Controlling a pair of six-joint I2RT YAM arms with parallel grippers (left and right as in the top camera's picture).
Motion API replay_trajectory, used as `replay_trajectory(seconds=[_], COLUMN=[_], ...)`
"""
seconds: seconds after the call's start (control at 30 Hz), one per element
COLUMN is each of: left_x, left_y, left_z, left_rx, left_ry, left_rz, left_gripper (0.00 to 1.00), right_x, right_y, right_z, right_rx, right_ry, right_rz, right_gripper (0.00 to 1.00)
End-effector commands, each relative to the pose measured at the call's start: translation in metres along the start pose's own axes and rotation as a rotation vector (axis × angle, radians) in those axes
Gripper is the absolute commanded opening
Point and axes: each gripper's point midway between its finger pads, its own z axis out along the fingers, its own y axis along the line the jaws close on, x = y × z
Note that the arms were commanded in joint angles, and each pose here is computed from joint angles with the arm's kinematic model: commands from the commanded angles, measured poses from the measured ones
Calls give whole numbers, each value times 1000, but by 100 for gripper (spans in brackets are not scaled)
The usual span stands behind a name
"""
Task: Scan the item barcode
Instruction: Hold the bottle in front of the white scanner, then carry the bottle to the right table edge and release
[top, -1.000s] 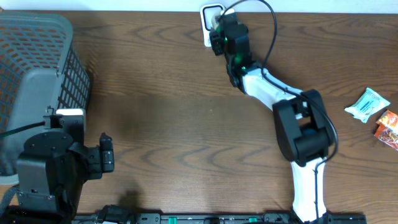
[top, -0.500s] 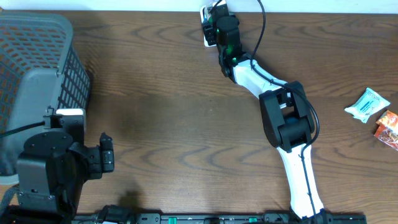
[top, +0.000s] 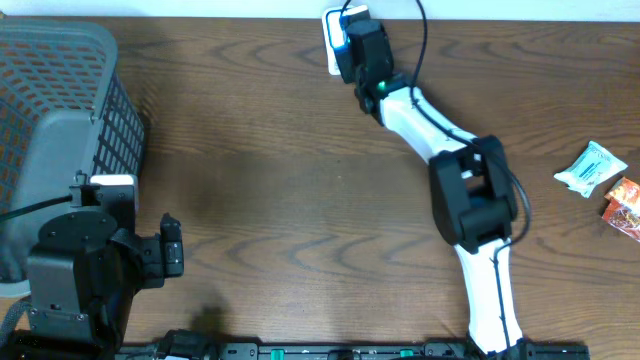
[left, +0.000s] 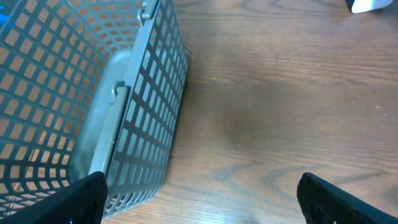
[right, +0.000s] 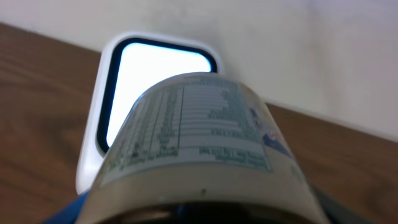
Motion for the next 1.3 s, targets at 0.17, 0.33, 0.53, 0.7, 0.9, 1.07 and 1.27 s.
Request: replay_trajectory(seconds=[0.17,0.33,0.53,0.7,0.9,1.07,1.27], left_x=[0,0,0,0,0,0,0], left_y=[2,2,2,2,2,2,2], left_z=[0,0,0,0,0,0,0], left_rx=[-9,-9,-9,-9,-9,-9,-9], left_ry=[2,3,3,2,3,3,3], left_rz=[-7,-7,-7,-7,-7,-7,-7], left_gripper=[98,98,98,98,98,98,98], right_x=[-74,-16,67,123,175,198,237], right_y=[-84,-154,-226,-287,-374,-432,-474], right_z=[-160,-200,-197,-185,-191,-205,-212], right_rx=[62,170,231,326,481,585,681], right_ry=[96,345,581,679,671,606,580], right_rz=[68,226,438,570,762,860,974], right_gripper=[31,31,34,36,35,37,38])
